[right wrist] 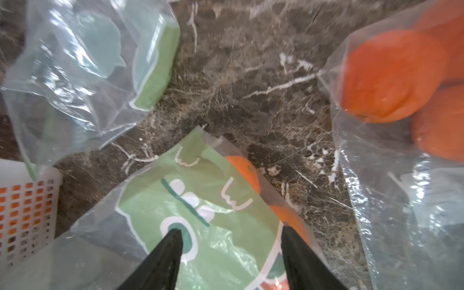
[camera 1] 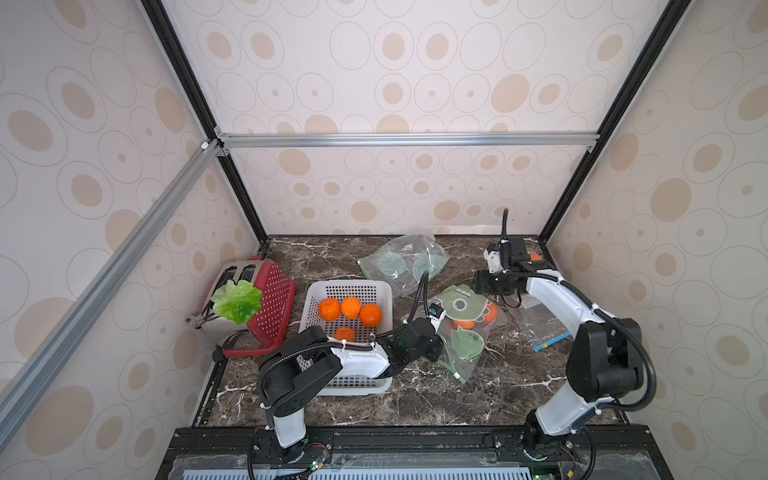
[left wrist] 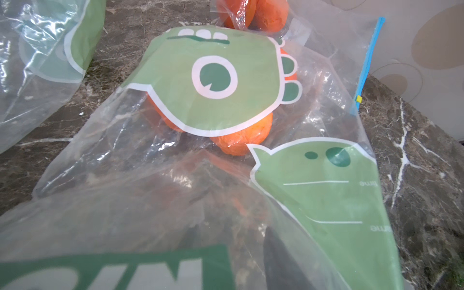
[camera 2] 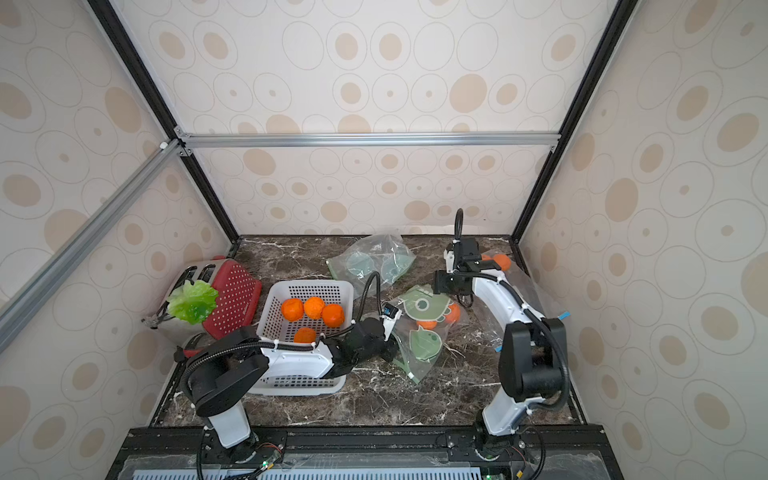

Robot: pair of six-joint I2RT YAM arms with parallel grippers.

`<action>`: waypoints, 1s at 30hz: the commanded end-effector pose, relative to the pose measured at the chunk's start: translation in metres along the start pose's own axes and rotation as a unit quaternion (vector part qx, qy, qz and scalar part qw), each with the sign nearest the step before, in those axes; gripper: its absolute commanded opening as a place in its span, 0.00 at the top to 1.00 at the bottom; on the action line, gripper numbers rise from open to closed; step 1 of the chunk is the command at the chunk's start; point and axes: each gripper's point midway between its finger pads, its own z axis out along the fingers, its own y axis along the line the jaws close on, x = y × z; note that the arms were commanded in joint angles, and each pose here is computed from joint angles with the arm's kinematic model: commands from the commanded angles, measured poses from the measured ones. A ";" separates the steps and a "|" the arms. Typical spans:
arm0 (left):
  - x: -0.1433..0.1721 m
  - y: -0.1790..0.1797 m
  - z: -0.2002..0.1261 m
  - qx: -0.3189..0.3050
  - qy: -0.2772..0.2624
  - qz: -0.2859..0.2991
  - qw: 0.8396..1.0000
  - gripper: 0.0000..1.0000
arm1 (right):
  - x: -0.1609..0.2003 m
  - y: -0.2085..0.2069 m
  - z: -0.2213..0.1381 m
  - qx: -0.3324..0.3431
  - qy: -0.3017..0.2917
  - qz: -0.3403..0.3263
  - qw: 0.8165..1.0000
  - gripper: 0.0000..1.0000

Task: Open the zip-top bag and take out the orange
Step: Adjust the zipper food storage bag at the center of the board.

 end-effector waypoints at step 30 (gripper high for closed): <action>-0.010 -0.002 0.005 0.014 -0.033 0.018 0.999 0.47 | 0.019 0.043 -0.020 -0.132 0.025 0.015 0.991 1.00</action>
